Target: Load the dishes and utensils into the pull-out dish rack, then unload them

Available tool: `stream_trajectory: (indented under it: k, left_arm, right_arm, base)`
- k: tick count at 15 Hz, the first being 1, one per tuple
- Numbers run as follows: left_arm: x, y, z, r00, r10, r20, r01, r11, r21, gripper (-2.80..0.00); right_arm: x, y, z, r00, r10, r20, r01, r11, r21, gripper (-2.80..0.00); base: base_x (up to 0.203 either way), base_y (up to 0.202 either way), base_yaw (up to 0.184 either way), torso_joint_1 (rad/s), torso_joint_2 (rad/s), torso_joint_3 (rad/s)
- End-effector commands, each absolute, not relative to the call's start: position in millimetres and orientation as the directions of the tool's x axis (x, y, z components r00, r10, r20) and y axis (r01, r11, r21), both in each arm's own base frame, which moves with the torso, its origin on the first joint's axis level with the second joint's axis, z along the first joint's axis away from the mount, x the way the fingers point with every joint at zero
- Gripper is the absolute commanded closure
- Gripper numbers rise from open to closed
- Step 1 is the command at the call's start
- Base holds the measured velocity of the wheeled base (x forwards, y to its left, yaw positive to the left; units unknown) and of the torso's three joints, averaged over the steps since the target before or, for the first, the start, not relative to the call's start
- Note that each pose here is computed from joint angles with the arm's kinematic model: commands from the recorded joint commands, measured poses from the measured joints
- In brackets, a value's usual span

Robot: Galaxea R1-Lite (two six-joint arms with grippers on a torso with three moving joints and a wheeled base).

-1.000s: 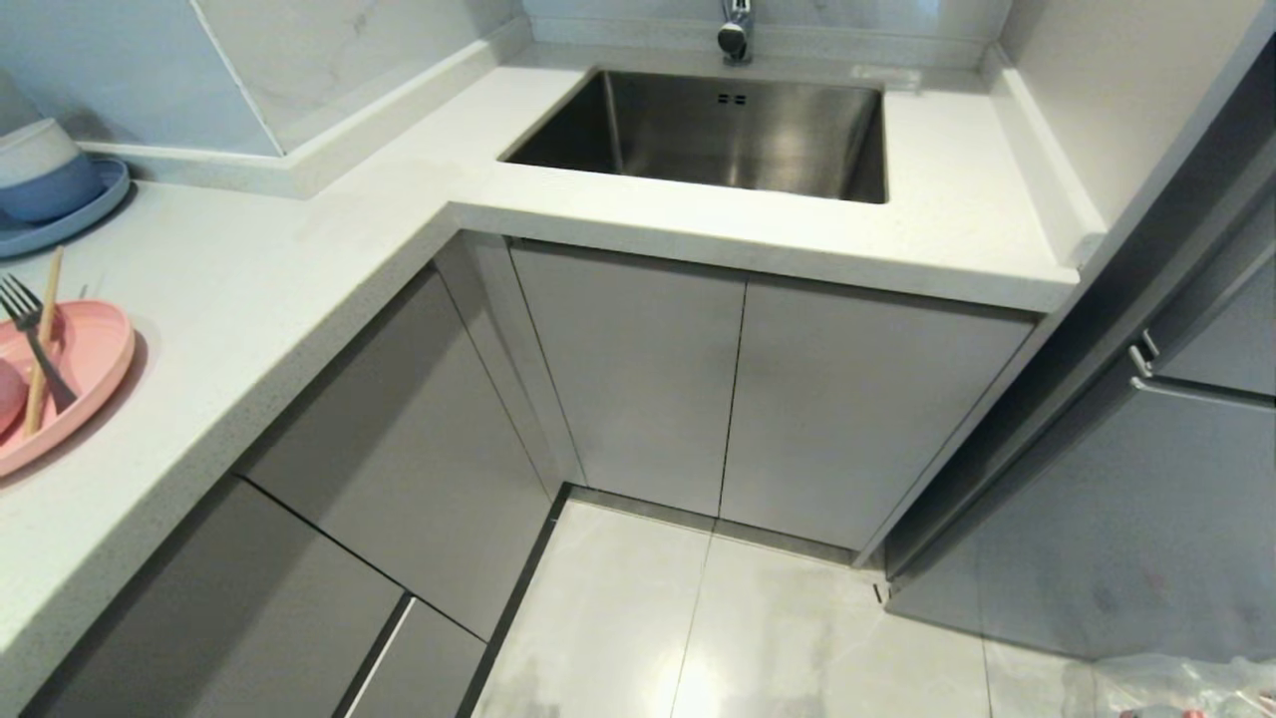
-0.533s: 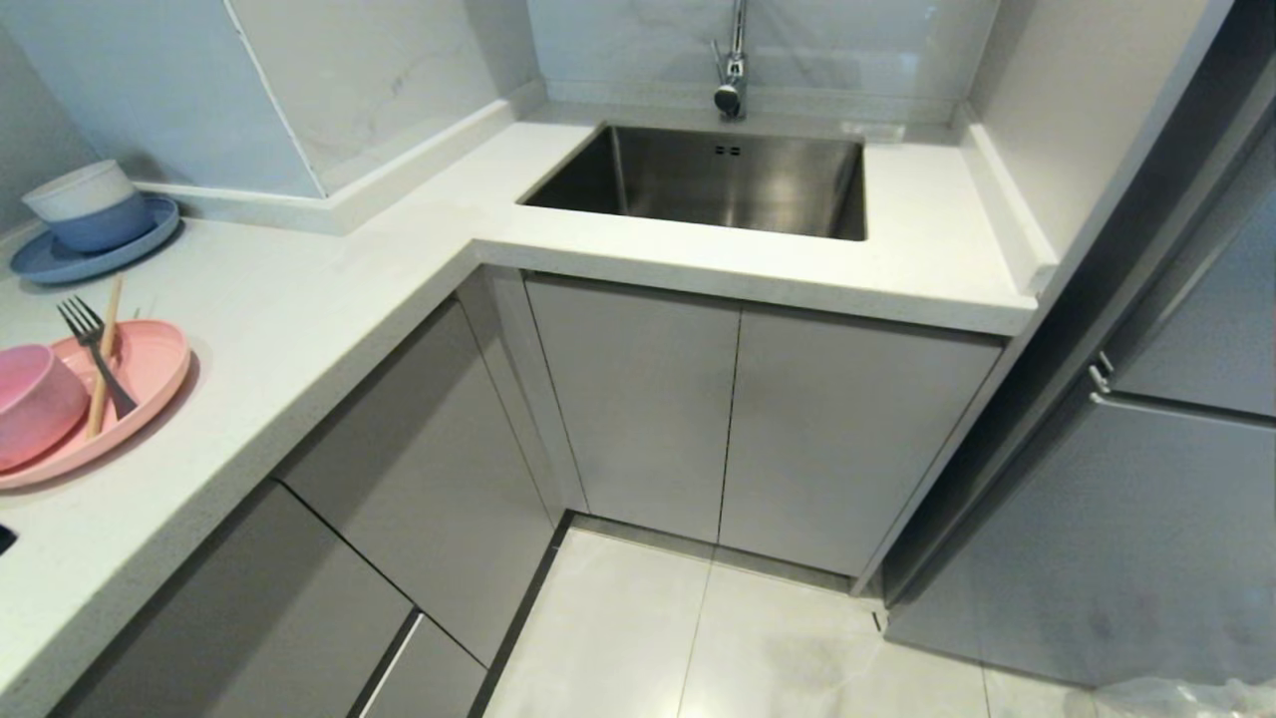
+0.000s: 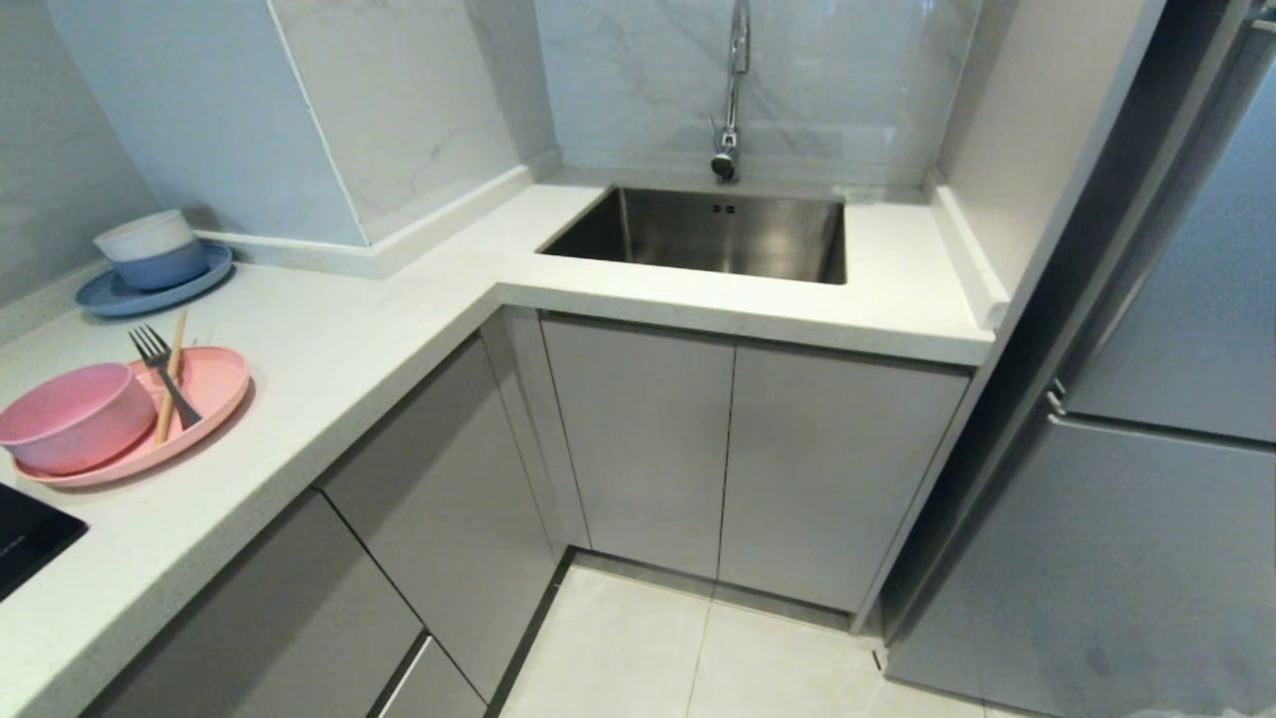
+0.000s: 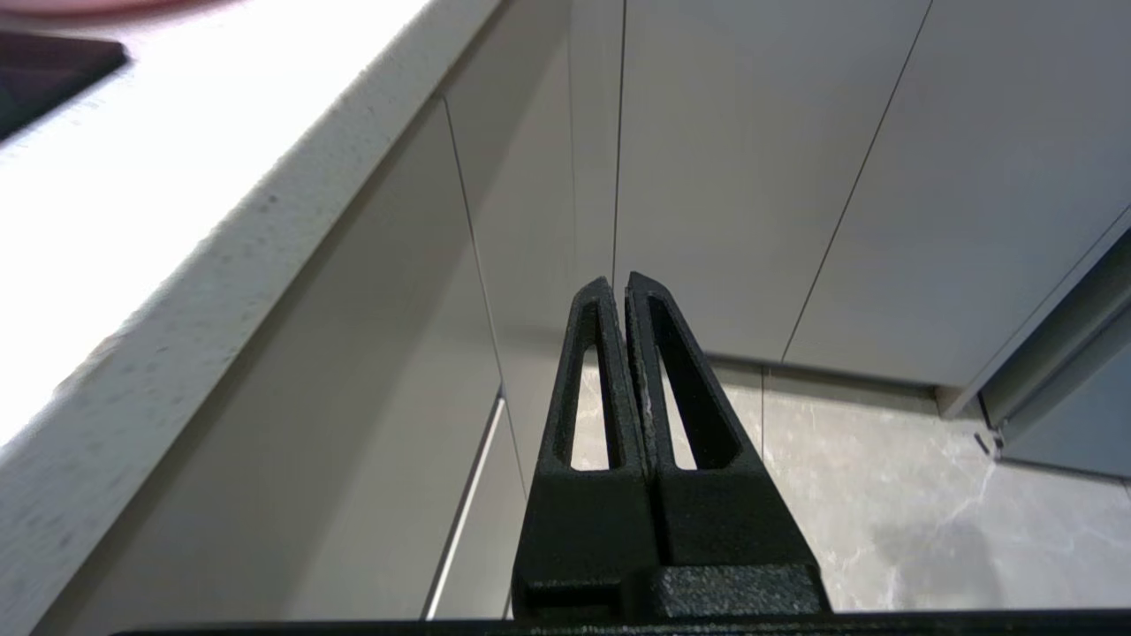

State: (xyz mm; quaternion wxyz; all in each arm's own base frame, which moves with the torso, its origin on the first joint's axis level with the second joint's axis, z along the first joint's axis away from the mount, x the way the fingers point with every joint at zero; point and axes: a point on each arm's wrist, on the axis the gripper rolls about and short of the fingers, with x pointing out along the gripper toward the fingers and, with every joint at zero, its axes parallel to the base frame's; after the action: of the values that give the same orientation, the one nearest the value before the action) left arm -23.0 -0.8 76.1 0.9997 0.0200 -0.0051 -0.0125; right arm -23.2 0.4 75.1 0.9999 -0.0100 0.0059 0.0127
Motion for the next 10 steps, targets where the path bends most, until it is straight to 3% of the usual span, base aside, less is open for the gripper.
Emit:
stream_trajectory:
  k: [1, 10]
  left_arm:
    - [-22.3, -0.8, 74.6, 1.0, -0.025, 0.002, 0.024, 0.999, 0.04, 0.0]
    - [-22.3, -0.8, 74.6, 1.0, -0.025, 0.002, 0.024, 0.999, 0.041, 0.0]
  right_arm:
    - [-23.2, 0.4, 75.0, 1.0, 0.026, -0.012, -0.026, 0.999, -0.02, 0.0]
    - [-23.2, 0.4, 75.0, 1.0, 0.026, -0.012, -0.026, 0.999, -0.02, 0.0]
  base:
    - [0.0, 0.0, 0.0, 0.002, 0.0, 0.207]
    - [0.0, 0.0, 0.0, 0.002, 0.0, 0.203]
